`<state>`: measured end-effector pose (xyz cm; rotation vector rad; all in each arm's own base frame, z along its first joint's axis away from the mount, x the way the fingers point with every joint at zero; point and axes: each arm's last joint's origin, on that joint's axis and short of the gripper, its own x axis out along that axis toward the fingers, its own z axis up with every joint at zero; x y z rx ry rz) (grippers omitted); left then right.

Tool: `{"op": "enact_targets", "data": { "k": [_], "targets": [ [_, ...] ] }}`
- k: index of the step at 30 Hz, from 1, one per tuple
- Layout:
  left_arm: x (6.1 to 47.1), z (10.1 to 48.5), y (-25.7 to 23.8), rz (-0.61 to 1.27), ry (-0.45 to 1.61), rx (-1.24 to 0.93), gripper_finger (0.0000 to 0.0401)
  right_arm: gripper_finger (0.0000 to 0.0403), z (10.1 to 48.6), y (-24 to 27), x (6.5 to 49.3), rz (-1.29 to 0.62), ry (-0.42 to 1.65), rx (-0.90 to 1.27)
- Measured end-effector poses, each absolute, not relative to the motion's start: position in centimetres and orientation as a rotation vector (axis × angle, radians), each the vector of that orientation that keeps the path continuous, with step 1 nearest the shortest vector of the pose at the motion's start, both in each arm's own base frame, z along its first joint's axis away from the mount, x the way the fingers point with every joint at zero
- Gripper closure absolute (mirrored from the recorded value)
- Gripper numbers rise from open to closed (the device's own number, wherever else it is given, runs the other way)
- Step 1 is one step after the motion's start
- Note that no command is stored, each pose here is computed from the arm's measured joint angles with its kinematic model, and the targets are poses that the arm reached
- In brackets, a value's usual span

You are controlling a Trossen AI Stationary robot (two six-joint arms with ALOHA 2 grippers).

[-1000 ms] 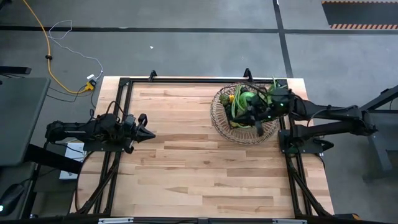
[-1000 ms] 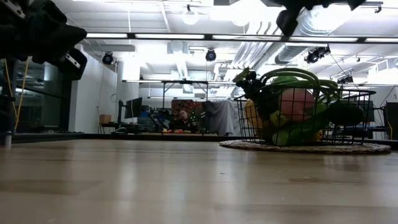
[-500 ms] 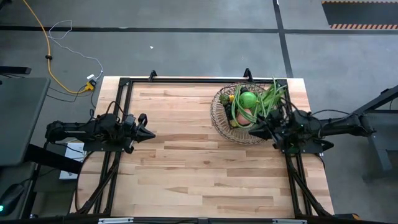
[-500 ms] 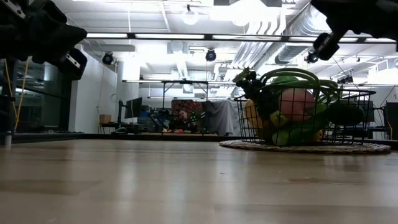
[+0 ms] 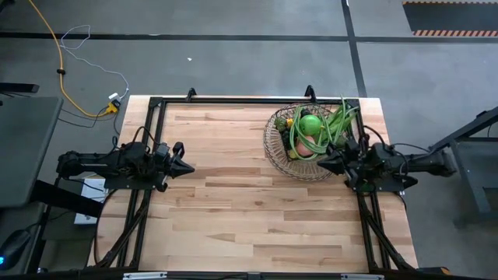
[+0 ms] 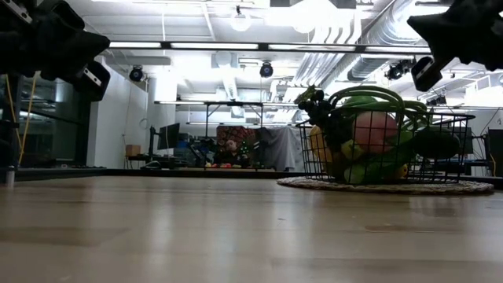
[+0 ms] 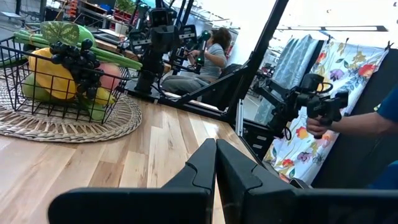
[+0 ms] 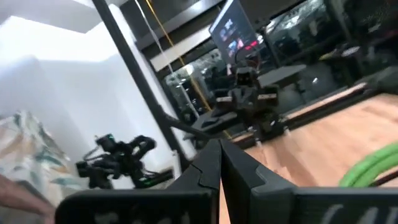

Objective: Build produce basket
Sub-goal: Return to Home Position

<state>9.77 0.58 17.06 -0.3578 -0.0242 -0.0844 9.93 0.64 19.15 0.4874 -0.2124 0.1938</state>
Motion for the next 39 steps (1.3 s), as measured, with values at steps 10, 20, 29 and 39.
{"op": "enact_targets", "data": {
  "k": [10, 20, 29, 39],
  "targets": [
    [9.8, 17.1, 0.6, -0.085, -0.024, -0.358, 0.0401, 0.0403, 17.2, 0.2, 10.0, -0.083, -0.063, 0.315],
    [9.8, 17.1, 0.6, -0.086, -0.025, -0.358, 0.04, 0.0403, 16.6, 0.2, 10.1, -0.085, 0.003, 0.277],
    [9.8, 17.1, 0.6, -0.085, -0.025, -0.358, 0.0401, 0.0403, 16.5, 0.2, 10.1, -0.08, 0.005, 0.277],
    [9.8, 17.1, 0.6, -0.085, -0.025, -0.358, 0.04, 0.0403, 16.6, 0.2, 10.1, -0.08, 0.006, 0.277]
  ]
}}
